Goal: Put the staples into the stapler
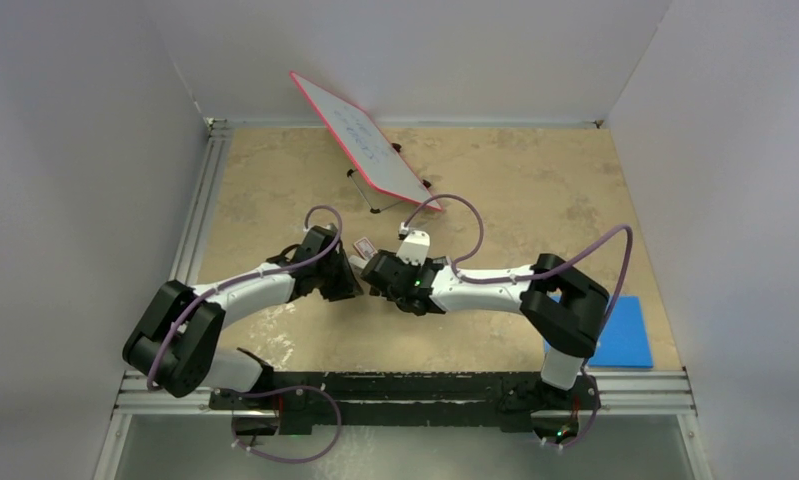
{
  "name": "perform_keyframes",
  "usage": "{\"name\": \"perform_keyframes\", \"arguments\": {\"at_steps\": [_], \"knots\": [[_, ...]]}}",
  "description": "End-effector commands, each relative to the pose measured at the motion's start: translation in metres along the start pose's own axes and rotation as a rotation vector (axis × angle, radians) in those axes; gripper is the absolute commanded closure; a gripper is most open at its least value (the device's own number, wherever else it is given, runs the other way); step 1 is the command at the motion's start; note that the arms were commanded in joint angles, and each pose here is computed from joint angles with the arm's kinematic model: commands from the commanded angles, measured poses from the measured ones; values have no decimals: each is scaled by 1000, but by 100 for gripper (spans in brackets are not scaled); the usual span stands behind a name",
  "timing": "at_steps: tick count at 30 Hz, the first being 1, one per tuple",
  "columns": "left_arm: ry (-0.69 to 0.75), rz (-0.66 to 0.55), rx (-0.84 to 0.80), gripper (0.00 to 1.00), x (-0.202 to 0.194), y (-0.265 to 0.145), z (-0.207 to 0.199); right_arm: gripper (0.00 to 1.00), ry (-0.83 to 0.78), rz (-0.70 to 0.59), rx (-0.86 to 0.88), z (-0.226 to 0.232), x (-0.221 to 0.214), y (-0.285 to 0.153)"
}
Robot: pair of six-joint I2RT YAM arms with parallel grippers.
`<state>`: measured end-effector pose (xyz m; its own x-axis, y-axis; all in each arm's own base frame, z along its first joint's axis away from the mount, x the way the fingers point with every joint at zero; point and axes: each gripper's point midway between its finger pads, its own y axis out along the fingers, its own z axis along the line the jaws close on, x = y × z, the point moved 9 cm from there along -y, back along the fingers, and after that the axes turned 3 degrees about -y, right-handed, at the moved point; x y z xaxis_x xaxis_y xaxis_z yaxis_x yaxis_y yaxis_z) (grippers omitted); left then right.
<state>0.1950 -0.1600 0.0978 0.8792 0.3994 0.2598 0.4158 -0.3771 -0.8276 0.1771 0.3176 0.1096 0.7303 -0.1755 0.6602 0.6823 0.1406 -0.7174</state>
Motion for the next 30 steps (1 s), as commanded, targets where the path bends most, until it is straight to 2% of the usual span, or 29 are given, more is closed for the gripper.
{"name": "perform_keyframes", "arguments": {"at_steps": [1,5,8,14,18,19,22,24,26,30], "knots": [[5,-30,-51,76,7,-4,-8,33,35,-42,-44,5,6,0],[15,-13,-65,76,6,-2,-9,57,0,-19,-24,5,4,-1],[22,0,-81,76,5,-1,-10,61,-58,1,14,3,3,-5],[37,31,-130,76,2,1,-13,63,-280,43,134,-9,-3,-12],[37,40,-140,75,2,1,-13,62,-345,61,107,-20,-7,-11],[38,40,-142,75,2,1,-14,60,-340,62,89,-21,-7,-12],[39,41,-150,75,2,1,-15,42,-303,61,67,-21,-4,-16],[39,44,-154,75,2,1,-15,36,-263,55,51,-20,-1,-18],[39,46,-162,74,2,1,-16,36,-232,52,36,-20,0,-18],[35,58,-178,71,0,1,-16,45,-187,43,35,-17,0,-17]]}}
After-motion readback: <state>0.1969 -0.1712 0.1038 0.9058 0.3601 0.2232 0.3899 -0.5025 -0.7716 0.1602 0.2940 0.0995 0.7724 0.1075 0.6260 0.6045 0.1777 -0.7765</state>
